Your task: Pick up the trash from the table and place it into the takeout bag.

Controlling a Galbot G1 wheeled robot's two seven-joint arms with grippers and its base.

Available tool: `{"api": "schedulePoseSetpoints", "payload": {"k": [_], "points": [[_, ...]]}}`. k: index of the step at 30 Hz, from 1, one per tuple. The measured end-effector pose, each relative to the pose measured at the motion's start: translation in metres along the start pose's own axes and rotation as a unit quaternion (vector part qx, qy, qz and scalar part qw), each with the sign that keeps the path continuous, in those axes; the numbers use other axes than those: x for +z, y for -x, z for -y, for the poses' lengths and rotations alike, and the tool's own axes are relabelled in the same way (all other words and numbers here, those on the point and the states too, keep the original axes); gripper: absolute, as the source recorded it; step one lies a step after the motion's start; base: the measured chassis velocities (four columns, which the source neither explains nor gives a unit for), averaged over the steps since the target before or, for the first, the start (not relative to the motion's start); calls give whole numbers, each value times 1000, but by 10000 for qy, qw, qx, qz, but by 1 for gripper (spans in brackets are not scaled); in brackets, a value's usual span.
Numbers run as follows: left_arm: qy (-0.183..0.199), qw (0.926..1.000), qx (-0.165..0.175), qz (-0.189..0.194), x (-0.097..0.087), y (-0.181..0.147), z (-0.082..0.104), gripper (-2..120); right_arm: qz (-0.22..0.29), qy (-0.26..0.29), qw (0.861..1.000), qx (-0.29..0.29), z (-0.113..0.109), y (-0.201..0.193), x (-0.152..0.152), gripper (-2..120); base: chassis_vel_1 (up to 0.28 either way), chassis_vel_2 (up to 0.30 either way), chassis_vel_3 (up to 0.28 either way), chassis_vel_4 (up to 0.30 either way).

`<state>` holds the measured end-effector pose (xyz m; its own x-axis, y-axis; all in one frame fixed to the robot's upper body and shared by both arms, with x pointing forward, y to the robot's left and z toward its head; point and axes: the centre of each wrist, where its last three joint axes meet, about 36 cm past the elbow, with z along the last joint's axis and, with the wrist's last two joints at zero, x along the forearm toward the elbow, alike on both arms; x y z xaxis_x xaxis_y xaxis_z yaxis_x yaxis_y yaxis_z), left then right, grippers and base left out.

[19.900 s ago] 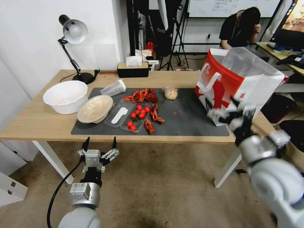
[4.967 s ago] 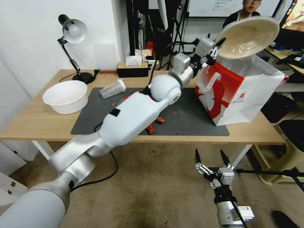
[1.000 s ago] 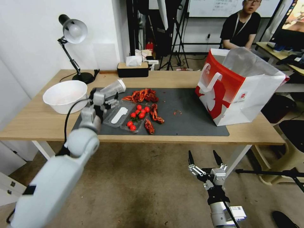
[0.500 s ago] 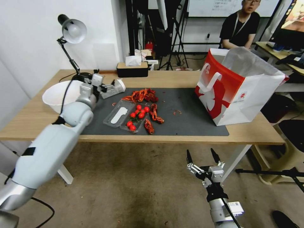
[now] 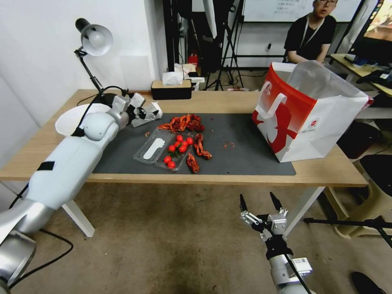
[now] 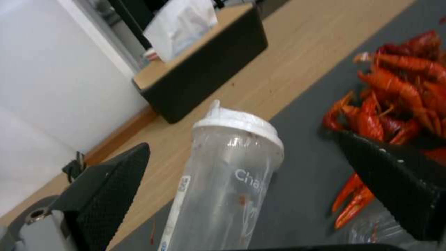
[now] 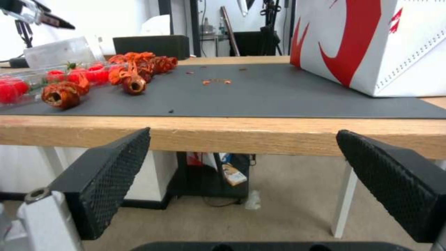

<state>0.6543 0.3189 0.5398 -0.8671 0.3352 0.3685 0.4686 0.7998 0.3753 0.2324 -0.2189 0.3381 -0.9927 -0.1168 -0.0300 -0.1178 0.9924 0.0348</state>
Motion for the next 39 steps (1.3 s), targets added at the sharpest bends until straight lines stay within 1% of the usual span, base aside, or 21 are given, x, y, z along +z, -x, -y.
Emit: {"api": "schedulePoseSetpoints", "payload": {"k": [4,8,9,11,13,15,16,20,28,30,32,33,34,36,37,39], "points": [[261,9993,91,-239,-12,10,-10,100,-10,10,10000,3,2,0,1,100,0,0,0,0],[391,9984,151,-370,-19,14,-16,100,-19,8,10000,4,2,-1,2,100,0,0,0,0],[471,9976,202,-474,-20,16,-19,100,-21,9,10000,4,3,0,2,100,0,0,0,0],[519,9969,228,-543,-20,18,-21,100,-19,8,10000,4,3,0,2,100,0,0,0,0],[605,9947,347,-755,-17,23,-30,100,-11,4,10000,1,3,1,2,100,0,0,0,0],[604,9946,354,-766,-16,23,-30,100,-11,3,10000,1,3,1,2,100,0,0,0,0],[595,9939,386,-842,-14,25,-33,100,-17,2,10000,0,3,1,3,100,0,0,0,0],[557,9926,453,-980,-8,33,-35,100,-30,9,10000,-5,3,0,4,100,0,0,0,0],[422,9913,455,-1157,0,42,-36,99,-29,14,10000,-9,3,0,4,100,0,0,0,0],[350,9910,422,-1219,4,45,-37,92,-33,15,10000,-8,3,0,5,100,0,0,0,0],[293,9905,401,-1284,8,47,-37,82,-39,18,10000,-6,2,-1,5,100,0,0,0,0],[293,9905,401,-1284,8,47,-37,82,-39,18,10000,-6,2,-1,5,100,0,0,0,0],[269,9902,399,-1309,10,48,-38,79,-40,20,10000,-7,2,-1,5,100,0,0,0,0],[206,9898,385,-1357,14,49,-39,67,-45,27,10000,-5,2,-1,6,100,0,0,0,0],[206,9898,385,-1357,14,49,-39,67,-45,27,10000,-5,2,-1,6,100,0,0,0,0],[127,9902,348,-1345,15,50,-39,57,-54,31,10000,-6,1,-1,7,100,0,0,0,0]]}}
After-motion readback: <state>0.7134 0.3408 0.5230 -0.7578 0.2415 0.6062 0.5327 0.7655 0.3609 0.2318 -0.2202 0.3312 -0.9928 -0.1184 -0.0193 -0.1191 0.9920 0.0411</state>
